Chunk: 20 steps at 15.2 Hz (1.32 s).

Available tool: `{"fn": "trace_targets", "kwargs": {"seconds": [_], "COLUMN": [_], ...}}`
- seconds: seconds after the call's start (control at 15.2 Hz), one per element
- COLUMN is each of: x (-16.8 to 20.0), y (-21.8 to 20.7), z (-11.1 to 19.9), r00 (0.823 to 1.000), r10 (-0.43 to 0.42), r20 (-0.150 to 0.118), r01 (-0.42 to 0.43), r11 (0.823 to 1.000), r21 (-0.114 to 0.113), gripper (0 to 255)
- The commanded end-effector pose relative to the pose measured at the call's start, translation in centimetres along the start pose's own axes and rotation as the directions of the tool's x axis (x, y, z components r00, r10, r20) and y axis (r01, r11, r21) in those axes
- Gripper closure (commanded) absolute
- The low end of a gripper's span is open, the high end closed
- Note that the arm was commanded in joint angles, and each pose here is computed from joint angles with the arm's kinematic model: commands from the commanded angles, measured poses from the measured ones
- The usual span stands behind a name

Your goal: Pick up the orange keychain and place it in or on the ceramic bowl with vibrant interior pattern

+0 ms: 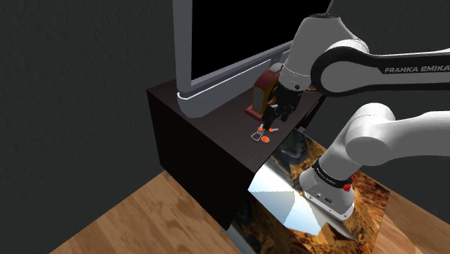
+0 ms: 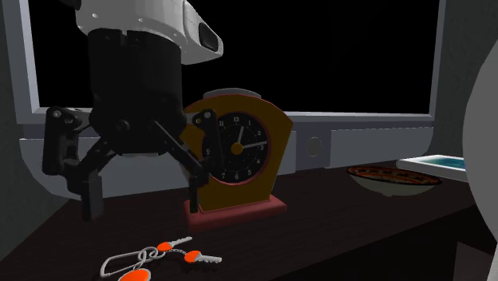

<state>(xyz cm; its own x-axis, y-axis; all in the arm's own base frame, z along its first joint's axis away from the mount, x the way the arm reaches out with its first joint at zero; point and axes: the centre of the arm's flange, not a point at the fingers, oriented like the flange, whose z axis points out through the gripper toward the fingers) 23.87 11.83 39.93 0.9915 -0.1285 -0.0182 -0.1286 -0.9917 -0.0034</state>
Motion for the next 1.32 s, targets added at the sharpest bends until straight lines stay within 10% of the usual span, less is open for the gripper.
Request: {"fn": "trace_targets", "kwargs": {"seconds": [0.0,1.06,1.12,1.25], "x": [-0.7,-0.8,-0.8,-0.7], "y": [-1.3,-1.7,-1.7,-1.7], "z": [2.2,6.7,6.7,6.7], "r00": [1.0,0.999,0.999,0.999], "r10": [0.026,0.032,0.032,0.032], "r20": [-0.015,-0.018,-0.018,-0.018], "r01": [-0.026,-0.032,-0.032,-0.032], "r11": [1.0,0.999,0.999,0.999], "r21": [-0.004,-0.005,-0.005,-0.005], "gripper": [0,0,255,255]}}
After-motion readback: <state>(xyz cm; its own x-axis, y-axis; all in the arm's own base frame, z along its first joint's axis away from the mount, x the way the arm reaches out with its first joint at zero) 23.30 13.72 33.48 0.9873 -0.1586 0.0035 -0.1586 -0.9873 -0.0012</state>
